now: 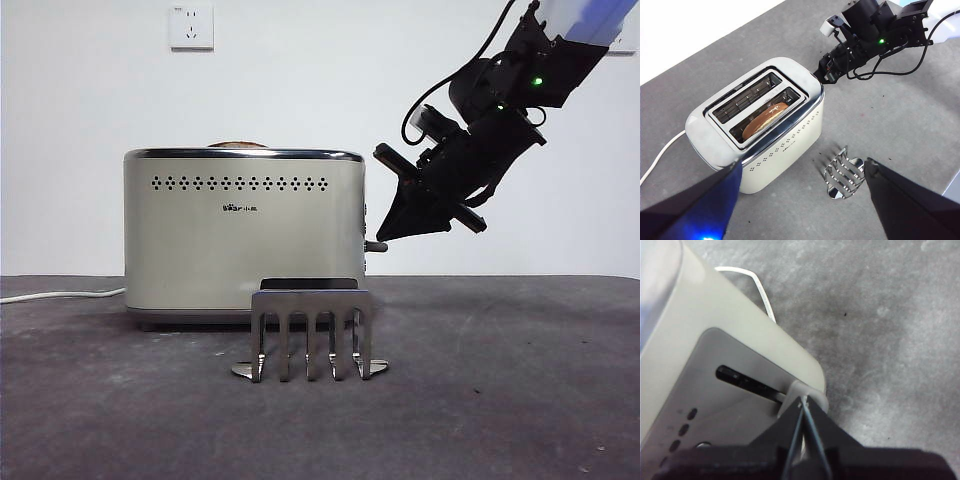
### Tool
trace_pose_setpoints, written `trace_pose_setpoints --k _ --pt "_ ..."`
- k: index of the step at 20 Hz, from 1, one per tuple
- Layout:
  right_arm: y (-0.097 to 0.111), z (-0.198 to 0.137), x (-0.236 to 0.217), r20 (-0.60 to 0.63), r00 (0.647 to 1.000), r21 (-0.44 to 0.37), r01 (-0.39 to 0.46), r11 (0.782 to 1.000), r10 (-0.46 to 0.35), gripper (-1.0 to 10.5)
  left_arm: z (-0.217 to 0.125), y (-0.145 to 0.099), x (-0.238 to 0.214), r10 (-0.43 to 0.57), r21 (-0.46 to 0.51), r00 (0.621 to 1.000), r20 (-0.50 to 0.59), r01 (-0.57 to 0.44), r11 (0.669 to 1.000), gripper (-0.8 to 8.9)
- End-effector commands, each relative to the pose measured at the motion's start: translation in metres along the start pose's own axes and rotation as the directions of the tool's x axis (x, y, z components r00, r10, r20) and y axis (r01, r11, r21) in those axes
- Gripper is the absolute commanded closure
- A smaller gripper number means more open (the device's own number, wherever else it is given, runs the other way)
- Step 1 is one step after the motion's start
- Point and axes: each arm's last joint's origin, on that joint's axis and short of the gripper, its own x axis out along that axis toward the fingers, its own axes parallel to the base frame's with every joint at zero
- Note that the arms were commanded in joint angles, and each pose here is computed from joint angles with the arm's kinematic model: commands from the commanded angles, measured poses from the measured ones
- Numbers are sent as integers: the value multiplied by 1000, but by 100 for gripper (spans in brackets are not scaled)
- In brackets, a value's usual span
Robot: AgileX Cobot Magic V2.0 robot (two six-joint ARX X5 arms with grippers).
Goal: Pick up a slice of bread from the rack,put the bread on the toaster,press the button
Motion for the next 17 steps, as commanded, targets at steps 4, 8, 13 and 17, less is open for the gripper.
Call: trace_pose_setpoints --k 4,8,13,17 --pt "-10 -23 15 -102 994 28 33 999 -30 959 0 0 0 0 -7 1000 1 0 1000 405" --pt "-10 -23 15 -104 994 28 31 999 -28 959 0 0 0 -1 -7 1000 0 1 1000 405" --pt "-10 -23 15 -104 994 29 30 999 -27 959 0 0 0 -1 -8 1000 -2 1 1000 405" --pt "-10 -21 15 -88 996 23 25 999 -23 959 0 0 0 -1 -8 1000 -2 1 1000 405"
